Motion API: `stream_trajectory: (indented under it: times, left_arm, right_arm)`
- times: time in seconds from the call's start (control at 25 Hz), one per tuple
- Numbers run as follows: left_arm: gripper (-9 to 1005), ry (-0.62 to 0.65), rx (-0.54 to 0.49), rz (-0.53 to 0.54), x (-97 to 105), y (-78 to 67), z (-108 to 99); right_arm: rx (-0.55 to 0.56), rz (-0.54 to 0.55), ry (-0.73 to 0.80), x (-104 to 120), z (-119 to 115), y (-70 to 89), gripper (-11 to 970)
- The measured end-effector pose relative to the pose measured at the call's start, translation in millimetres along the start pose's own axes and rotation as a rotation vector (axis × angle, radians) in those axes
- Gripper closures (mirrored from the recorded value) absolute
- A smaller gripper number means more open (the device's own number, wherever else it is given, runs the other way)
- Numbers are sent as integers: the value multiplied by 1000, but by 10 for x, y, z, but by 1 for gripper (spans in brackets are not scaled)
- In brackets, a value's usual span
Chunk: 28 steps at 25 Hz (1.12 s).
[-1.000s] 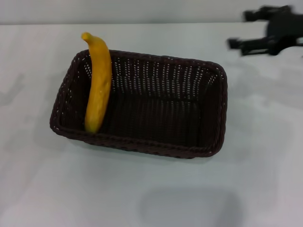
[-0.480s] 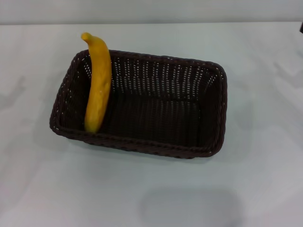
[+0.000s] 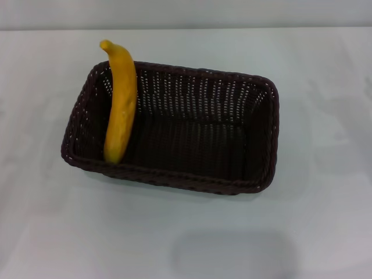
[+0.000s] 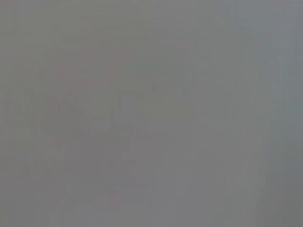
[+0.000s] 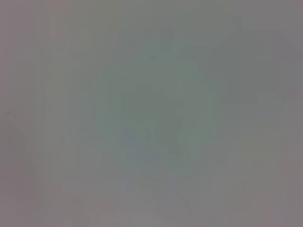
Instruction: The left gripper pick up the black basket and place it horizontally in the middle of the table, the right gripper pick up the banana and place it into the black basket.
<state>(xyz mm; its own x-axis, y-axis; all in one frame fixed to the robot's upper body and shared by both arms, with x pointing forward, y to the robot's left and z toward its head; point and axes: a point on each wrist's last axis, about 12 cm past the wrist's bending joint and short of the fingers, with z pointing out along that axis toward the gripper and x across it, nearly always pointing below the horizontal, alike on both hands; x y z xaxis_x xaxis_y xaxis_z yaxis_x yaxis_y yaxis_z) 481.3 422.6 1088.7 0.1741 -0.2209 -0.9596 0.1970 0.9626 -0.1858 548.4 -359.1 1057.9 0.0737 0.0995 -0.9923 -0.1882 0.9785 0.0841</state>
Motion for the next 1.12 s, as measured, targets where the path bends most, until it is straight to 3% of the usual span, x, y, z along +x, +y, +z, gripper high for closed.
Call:
stream_trajectory:
  times: [0.36,0.52,0.68,0.96,1.12]
  left_arm:
    - [102,-39,-97,65,56,65,-172]
    - [102,-90,-207,50,95,106,-360]
    - [102,-152,-284,-15,154,93,-490]
    - [102,-165,-312,-55,224,50,-583]
    - [102,-174,-355,-80,310,4,-614]
  right_arm:
    - [59,-24,14,70,-97,-52,177]
    - [103,-48,16,60,-119,-130,200]
    - [173,-87,12,31,-149,-251,386]
    - [240,-163,-6,-47,-198,-405,671]
    - [232,-250,-3,-83,-149,-408,711]
